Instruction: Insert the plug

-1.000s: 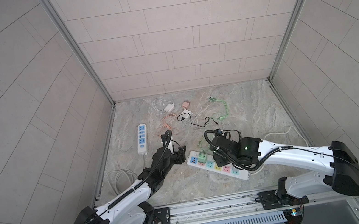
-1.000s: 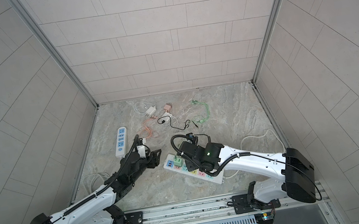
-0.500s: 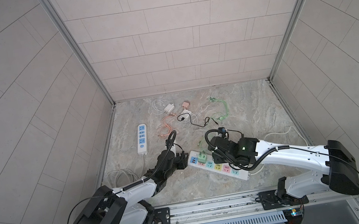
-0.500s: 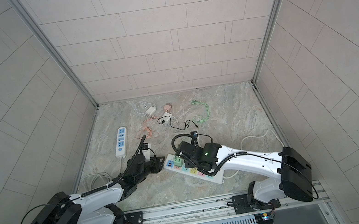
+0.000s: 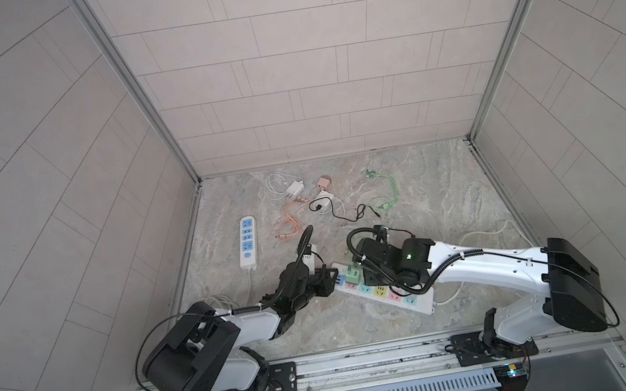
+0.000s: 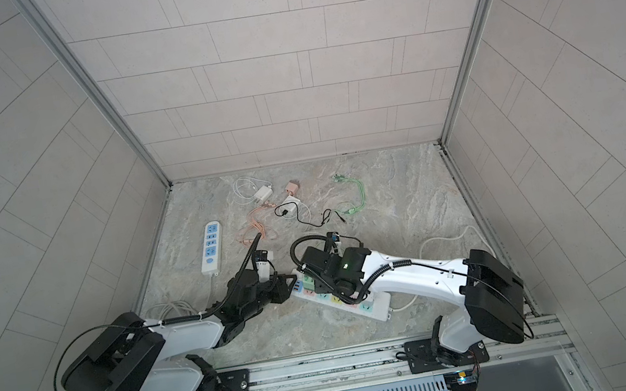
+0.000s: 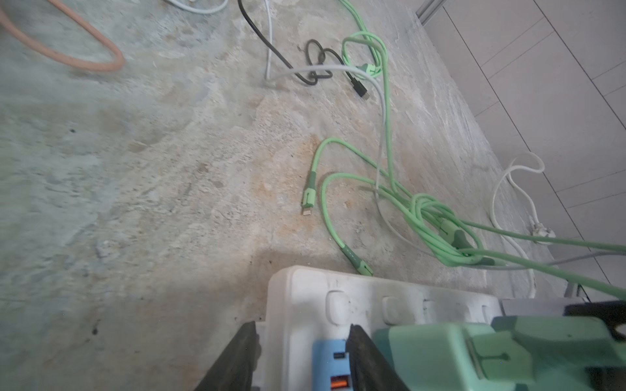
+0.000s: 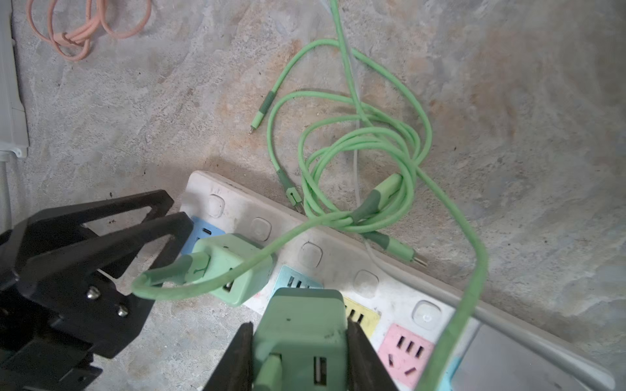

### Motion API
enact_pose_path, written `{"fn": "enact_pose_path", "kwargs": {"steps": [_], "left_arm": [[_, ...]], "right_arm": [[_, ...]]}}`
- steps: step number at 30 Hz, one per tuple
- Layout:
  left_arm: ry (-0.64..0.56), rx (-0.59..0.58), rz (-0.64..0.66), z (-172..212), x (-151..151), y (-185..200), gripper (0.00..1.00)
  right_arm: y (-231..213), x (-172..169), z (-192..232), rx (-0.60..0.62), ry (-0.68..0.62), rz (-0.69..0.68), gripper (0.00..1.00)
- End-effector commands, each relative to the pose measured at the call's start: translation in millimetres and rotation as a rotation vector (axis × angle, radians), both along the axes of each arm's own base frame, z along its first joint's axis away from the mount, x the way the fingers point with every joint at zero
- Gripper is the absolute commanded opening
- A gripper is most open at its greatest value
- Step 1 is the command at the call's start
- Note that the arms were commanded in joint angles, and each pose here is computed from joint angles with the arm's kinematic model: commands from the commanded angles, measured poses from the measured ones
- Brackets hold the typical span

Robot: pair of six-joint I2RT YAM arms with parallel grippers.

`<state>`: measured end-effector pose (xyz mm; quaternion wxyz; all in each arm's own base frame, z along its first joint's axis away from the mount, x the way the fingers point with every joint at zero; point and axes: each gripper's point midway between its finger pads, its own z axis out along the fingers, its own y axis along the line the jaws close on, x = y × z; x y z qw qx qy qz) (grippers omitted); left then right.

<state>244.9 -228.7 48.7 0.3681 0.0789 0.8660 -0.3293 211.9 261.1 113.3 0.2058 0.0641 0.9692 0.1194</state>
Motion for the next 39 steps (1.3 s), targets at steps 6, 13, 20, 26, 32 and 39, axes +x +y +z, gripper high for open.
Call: {"fn": "enact_pose_path", "kwargs": {"steps": [6,13,20,26,32,39], "left_arm": [[0.000,-0.005,-0.053,-4.6,-20.1,-15.7,0.47],[-0.003,-0.009,-0.117,-8.8,-47.2,-36.1,0.44],[-0.035,-0.008,-0.136,-5.6,-61.4,-42.0,0.43],[-0.082,0.032,-0.100,3.8,-59.2,-25.9,0.45],[-0.148,0.064,-0.034,26.0,-54.4,-4.1,0.58],[-0.211,0.071,0.027,44.1,-51.3,15.4,0.62]], "right_arm": [[-5.5,0.1,1.6,0.017,0.006,-0.044,0.04],[-20.5,-5.0,0.3,0.015,0.006,-0.072,0.04],[-32.9,-13.4,1.6,0.013,0.014,-0.077,0.04],[-38.5,-15.2,4.0,0.006,0.014,-0.085,0.03],[-38.0,-18.1,-1.5,0.000,0.037,-0.082,0.02],[-42.6,-23.1,-8.9,0.000,0.049,-0.092,0.01]]}}
